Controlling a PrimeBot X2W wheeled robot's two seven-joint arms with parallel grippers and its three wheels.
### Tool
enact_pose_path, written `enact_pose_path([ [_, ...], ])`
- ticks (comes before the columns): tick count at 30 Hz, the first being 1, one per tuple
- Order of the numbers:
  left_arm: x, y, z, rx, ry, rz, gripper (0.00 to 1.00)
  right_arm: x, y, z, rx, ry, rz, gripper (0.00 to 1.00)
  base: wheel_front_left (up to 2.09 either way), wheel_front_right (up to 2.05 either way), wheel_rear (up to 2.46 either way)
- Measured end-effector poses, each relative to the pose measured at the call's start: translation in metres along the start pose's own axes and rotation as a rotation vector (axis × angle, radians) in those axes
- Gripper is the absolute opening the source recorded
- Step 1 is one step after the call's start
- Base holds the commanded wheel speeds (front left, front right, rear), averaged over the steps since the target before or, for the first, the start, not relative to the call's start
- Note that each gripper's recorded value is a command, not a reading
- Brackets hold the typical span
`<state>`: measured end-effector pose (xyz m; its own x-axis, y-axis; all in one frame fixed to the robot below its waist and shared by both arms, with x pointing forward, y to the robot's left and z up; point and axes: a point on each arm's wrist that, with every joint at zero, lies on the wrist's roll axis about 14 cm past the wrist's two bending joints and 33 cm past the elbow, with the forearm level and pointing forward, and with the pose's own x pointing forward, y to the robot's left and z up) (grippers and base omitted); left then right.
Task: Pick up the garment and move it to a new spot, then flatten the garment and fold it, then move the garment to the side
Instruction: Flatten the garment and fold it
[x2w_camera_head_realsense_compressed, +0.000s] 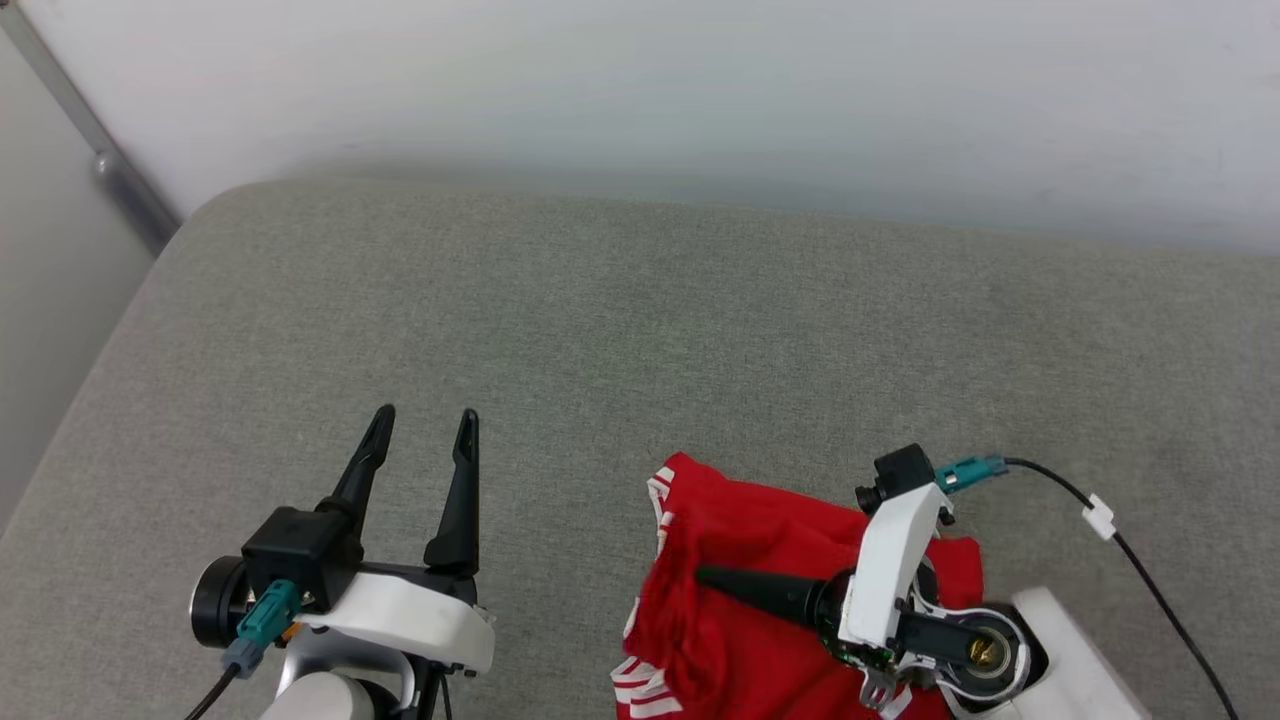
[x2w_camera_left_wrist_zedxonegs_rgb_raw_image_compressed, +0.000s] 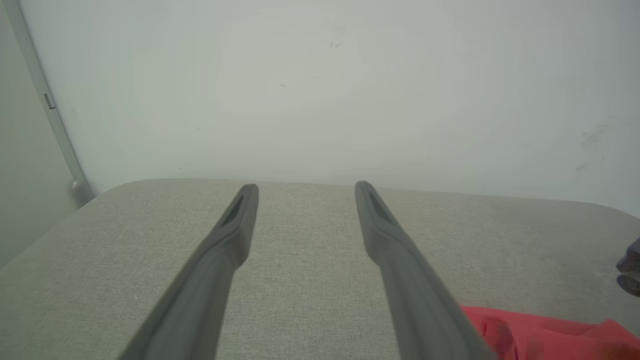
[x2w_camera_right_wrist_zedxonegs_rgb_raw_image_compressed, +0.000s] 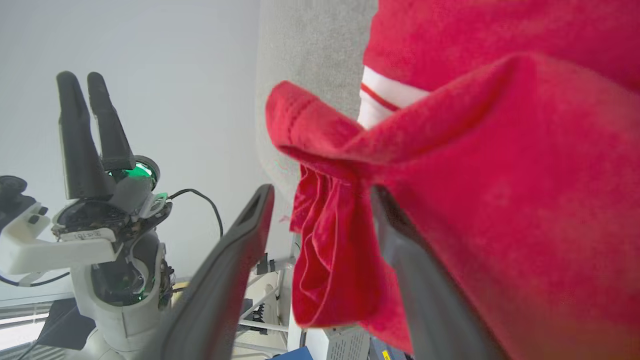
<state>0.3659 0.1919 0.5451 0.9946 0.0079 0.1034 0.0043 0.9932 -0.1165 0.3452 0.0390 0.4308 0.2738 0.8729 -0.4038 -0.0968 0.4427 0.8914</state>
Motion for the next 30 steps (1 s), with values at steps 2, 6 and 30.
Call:
enact_pose_path([
  [2, 0.001, -0.001, 0.0, -0.001, -0.002, -0.005, 1.0, -0.003, 0.003, 0.005, -0.083, -0.004, -0.026, 1.0, 0.0, 0.0, 0.0],
  [6, 0.002, -0.004, 0.001, -0.004, -0.008, -0.013, 1.0, -0.018, 0.004, 0.021, -0.263, -0.056, -0.094, 1.0, 0.0, 0.0, 0.0],
  [30, 0.006, -0.021, -0.006, -0.017, -0.004, -0.064, 1.0, -0.266, -0.013, 0.118, -0.892, -1.045, -0.72, 1.0, 0.0, 0.0, 0.0],
])
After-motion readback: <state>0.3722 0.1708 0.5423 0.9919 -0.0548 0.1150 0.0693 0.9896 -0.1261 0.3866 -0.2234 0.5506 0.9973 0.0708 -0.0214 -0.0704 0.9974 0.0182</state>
